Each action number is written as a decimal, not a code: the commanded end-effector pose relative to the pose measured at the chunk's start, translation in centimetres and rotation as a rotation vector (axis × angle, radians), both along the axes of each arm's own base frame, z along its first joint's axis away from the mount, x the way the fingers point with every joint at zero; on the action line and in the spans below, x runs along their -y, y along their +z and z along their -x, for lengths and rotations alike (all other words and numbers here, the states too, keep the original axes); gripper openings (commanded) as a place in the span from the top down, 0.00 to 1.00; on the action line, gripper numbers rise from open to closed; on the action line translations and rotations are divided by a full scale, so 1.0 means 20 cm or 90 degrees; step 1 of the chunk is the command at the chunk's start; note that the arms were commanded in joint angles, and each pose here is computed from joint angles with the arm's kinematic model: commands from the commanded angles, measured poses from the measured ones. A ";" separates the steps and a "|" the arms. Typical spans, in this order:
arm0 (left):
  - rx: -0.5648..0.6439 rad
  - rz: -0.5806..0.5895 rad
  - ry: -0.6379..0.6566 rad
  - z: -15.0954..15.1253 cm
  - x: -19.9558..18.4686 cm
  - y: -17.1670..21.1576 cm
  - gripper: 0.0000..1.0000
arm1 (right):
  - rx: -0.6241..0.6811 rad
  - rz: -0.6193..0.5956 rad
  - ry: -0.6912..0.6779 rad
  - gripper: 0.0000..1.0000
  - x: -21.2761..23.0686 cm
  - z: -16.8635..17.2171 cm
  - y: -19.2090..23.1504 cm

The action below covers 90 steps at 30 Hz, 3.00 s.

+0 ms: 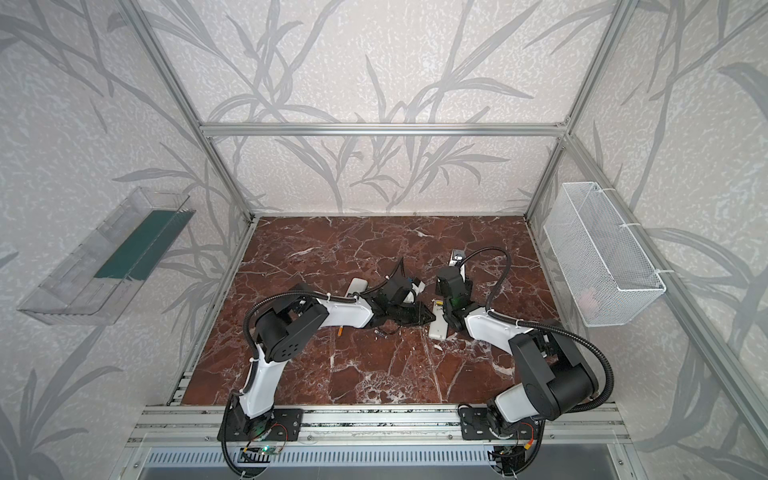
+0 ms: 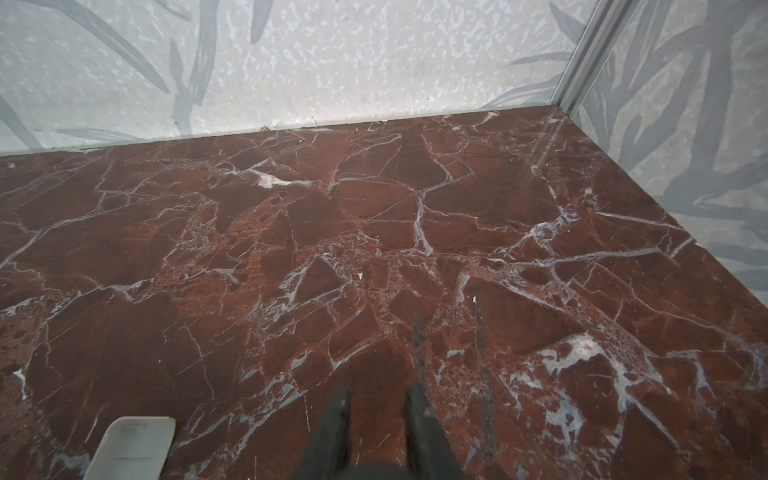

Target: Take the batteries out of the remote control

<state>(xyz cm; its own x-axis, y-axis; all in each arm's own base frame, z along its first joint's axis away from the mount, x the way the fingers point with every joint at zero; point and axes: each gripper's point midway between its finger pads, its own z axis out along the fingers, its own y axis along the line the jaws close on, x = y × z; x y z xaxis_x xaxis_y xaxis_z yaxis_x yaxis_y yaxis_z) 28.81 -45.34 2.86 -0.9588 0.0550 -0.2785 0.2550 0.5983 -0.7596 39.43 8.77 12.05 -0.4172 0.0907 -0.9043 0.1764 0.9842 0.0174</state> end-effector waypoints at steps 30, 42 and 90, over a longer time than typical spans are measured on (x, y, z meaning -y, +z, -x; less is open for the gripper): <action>-0.032 -0.039 0.010 0.03 -0.04 -0.13 0.77 | -0.016 -0.014 -0.018 1.00 0.01 0.01 -0.08; -0.034 -0.040 0.010 0.02 -0.03 -0.14 0.77 | -0.010 -0.050 -0.047 1.00 0.03 0.04 -0.11; -0.029 -0.031 0.013 -0.02 -0.05 -0.11 0.76 | 0.092 -0.168 -0.037 1.00 0.08 0.00 0.40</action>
<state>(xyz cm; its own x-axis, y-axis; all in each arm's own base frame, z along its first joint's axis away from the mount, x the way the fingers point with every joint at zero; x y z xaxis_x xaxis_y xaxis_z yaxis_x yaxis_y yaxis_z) 29.02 -45.57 2.68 -0.9690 0.0507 -0.2419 0.2273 0.5669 -0.7918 39.38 7.32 19.56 -0.2493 0.4259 -0.8698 0.2252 0.8990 0.3756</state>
